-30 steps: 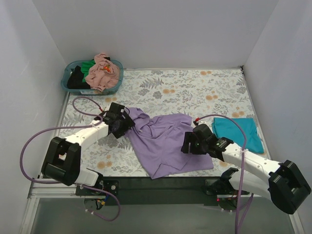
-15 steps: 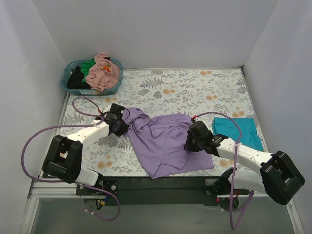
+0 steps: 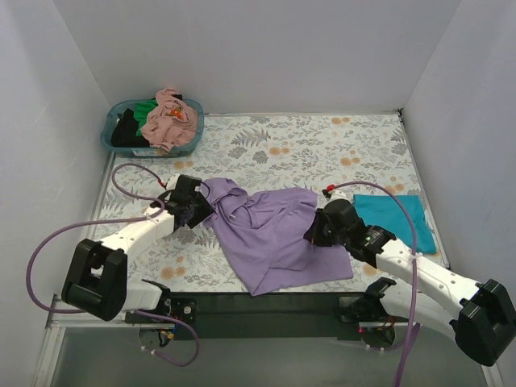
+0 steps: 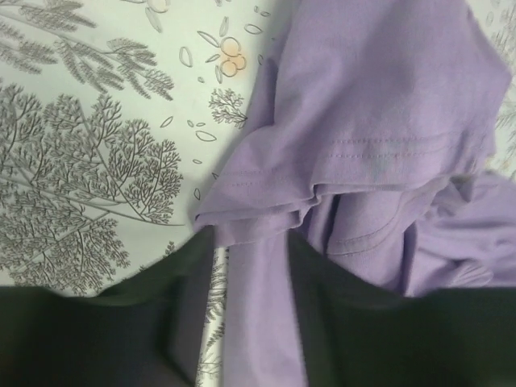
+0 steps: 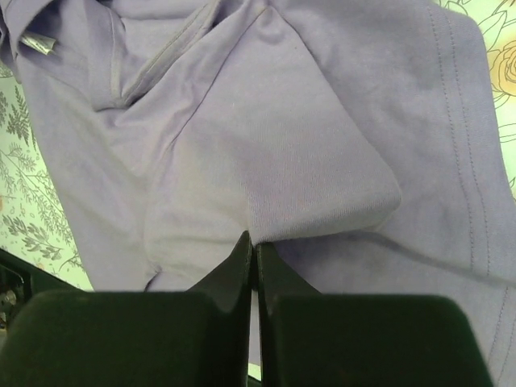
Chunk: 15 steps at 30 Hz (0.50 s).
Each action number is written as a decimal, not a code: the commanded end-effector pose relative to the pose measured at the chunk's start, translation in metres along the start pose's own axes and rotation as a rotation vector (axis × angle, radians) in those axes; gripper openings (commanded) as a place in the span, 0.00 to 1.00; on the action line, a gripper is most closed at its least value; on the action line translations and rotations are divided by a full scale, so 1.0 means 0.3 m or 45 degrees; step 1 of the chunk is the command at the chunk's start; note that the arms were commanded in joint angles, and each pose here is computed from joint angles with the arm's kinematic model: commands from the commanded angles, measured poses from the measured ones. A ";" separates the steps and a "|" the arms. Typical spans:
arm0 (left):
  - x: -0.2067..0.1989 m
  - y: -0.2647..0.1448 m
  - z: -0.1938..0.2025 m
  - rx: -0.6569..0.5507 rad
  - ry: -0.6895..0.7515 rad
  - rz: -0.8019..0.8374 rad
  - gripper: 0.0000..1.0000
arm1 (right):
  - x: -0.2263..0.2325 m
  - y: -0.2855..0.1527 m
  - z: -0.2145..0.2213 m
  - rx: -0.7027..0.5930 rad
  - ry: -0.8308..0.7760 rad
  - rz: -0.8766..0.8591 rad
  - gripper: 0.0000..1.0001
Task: Fold and stack the t-shirts
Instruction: Flatten the tshirt out
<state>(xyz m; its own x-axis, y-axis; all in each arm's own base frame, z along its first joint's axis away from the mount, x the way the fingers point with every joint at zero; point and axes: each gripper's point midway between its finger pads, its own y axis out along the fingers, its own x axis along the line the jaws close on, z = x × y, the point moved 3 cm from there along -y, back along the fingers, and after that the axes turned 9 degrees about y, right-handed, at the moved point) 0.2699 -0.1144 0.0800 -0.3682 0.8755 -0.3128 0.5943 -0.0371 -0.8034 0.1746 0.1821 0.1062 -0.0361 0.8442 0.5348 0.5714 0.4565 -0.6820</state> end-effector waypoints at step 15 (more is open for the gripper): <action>-0.112 0.115 -0.128 -0.046 0.227 -0.016 0.69 | 0.027 -0.054 -0.051 -0.052 -0.083 -0.012 0.01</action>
<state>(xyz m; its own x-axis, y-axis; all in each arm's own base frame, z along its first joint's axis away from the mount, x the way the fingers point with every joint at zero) 0.3231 -0.1321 0.0821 -0.2489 0.9336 -0.2576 0.6166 -0.0523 -0.7856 0.1687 0.1756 0.1056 -0.0633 0.8638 0.4999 0.5551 0.4467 -0.7016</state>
